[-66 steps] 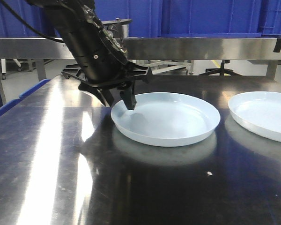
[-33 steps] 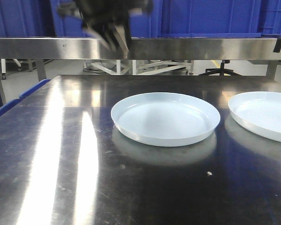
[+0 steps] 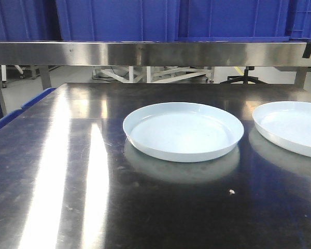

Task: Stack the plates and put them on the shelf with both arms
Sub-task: 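Lower the plate onto the table, open the left gripper, withdraw, then move the right gripper to the rim of the second white plate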

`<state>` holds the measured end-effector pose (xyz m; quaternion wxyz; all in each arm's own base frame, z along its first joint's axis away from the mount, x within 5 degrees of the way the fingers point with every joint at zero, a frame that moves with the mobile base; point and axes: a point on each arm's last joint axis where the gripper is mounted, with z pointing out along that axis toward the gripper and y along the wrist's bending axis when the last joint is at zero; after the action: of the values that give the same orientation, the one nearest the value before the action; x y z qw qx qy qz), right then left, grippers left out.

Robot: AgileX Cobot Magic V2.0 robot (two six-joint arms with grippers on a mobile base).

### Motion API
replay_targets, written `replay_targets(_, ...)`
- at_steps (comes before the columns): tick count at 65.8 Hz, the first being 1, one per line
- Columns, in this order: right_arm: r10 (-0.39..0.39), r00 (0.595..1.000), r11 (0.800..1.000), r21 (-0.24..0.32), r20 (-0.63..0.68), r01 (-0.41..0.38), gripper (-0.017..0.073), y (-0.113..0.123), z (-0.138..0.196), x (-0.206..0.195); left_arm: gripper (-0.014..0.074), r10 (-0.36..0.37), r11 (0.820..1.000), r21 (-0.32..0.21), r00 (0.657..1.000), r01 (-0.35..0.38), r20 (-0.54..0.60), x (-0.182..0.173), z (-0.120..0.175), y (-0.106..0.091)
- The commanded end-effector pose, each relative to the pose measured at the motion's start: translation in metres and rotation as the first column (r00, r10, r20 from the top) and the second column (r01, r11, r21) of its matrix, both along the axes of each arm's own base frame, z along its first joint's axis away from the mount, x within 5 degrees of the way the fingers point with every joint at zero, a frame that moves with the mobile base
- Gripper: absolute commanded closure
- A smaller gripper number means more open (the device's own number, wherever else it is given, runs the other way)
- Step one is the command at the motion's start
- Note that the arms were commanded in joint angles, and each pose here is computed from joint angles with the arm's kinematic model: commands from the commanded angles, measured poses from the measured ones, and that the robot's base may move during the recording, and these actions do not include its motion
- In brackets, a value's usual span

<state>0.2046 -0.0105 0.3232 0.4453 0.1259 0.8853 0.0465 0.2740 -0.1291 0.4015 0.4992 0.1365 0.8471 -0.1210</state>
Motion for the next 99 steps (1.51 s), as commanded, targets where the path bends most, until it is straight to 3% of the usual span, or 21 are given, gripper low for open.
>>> replay_targets(1,-0.005,0.994,1.000,-0.013,0.108,0.007,0.0064,-0.002,0.019,0.004,0.0507,0.030,0.996,-0.087,0.988,-0.017,0.149,-0.026,0.023,0.020)
replay_targets(18,-0.005,0.994,1.000,-0.013,0.108,0.007,0.0064,-0.002,0.019,0.004,0.0507,0.102,0.987,-0.146,0.973,-0.073,0.207,-0.081,-0.009,0.060)
replay_targets(37,-0.005,0.994,1.000,-0.013,0.110,0.007,0.0064,-0.002,0.019,0.004,0.0507,0.130,0.984,-0.152,0.966,-0.097,0.223,-0.135,-0.061,0.084)
replay_targets(58,-0.005,0.994,1.000,-0.013,0.109,0.007,0.0064,-0.002,0.019,0.004,0.0507,0.127,0.984,-0.148,0.968,-0.096,0.215,-0.165,-0.106,0.094)
replay_targets(99,-0.005,0.994,1.000,-0.013,0.109,0.007,0.0069,-0.002,0.019,0.004,0.0507,0.126,0.985,-0.145,0.969,-0.097,0.211,-0.166,-0.108,0.095)
